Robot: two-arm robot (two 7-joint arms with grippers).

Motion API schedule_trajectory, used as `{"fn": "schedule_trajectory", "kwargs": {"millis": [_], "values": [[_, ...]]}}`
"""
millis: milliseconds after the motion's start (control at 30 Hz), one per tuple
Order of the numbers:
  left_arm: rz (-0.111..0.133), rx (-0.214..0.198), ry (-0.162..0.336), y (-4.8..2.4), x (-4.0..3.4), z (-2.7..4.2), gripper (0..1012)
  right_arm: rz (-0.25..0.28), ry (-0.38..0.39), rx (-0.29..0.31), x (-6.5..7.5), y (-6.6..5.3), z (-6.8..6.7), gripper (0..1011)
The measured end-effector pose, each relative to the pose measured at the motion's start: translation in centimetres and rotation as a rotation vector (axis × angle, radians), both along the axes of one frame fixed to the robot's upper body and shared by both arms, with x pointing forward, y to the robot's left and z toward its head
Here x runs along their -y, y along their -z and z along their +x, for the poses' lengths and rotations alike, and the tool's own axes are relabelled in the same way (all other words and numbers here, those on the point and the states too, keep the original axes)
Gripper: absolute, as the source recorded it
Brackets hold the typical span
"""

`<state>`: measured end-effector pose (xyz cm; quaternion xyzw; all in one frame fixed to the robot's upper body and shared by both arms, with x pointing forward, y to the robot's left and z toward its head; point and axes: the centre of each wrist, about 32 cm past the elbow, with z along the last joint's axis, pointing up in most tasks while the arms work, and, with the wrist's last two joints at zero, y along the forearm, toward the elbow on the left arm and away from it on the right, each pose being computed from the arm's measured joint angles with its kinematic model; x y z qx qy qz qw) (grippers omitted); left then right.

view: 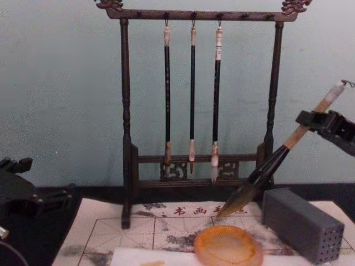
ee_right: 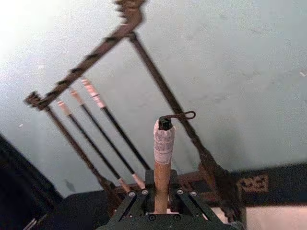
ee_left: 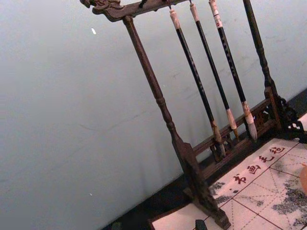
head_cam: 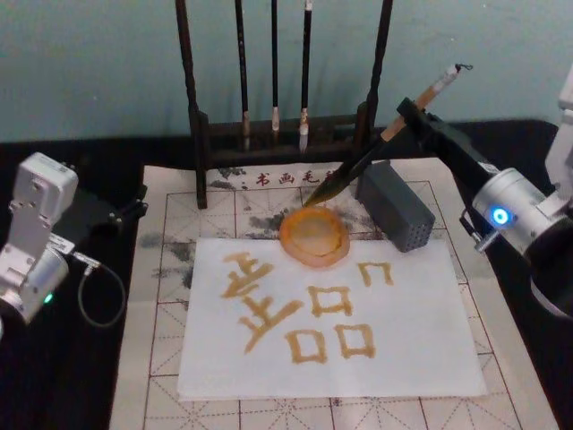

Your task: Pick up the brush from the inkstone, write on the paper, then place the brush back to its original position.

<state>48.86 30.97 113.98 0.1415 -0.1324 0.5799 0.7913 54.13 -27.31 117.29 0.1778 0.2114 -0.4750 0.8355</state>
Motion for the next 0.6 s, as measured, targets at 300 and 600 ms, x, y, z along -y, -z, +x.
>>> {"fn": "schedule_trajectory", "kwargs": {"millis": [300, 600], "values": [[0.000, 0.000, 0.000, 0.00, 0.00, 0.00, 1001, -0.085, -0.058, 0.135, 0.8, 1.1, -1.2, 181], [0.000, 0.000, 0.000, 0.00, 0.00, 0.00, 1001, -0.173, -0.095, 0.269, 1.6, 2.5, -2.8, 181]]}}
